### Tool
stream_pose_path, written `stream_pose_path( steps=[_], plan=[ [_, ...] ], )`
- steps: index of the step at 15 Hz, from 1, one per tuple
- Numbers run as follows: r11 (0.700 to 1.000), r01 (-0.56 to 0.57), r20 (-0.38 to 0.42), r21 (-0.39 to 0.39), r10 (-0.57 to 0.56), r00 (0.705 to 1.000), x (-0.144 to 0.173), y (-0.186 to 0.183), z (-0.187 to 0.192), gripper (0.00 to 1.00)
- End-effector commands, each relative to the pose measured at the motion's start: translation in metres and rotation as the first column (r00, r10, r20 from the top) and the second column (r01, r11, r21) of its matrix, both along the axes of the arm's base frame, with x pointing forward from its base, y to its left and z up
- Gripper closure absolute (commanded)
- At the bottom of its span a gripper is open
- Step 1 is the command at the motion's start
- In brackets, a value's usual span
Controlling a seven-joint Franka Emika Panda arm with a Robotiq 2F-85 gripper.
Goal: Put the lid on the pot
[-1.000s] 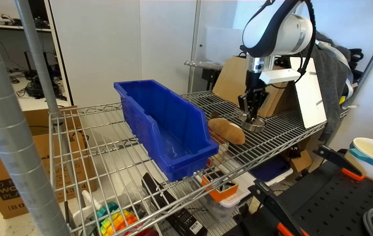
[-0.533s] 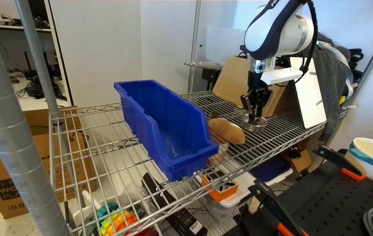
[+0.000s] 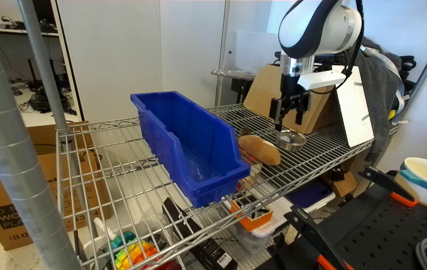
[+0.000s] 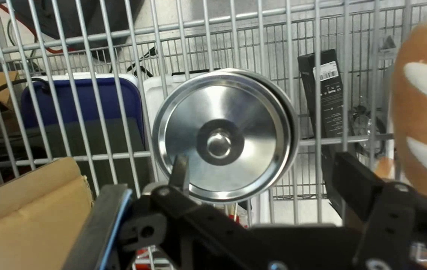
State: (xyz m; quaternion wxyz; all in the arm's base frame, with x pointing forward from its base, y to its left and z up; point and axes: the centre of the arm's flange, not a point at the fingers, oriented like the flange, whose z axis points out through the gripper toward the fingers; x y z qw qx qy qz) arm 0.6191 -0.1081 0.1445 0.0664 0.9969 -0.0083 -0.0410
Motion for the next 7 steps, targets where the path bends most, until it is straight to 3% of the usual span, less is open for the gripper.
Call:
stream_pose_path(
  steps=[1,3,4,7],
  plan=[
    [0.996,-0.043,0.055,0.082,0.038,0.998,-0.044,0.006,0.069,0.00],
    [0.986,0.054,0.026,0.158,-0.059,0.998,-0.063,0.001,0.102,0.00],
    [0.996,0.013,0.034,0.086,-0.016,0.999,-0.026,0.006,0.059,0.00],
    [0.991,0.047,0.032,0.129,-0.051,0.998,-0.049,0.001,0.092,0.00]
  ],
)
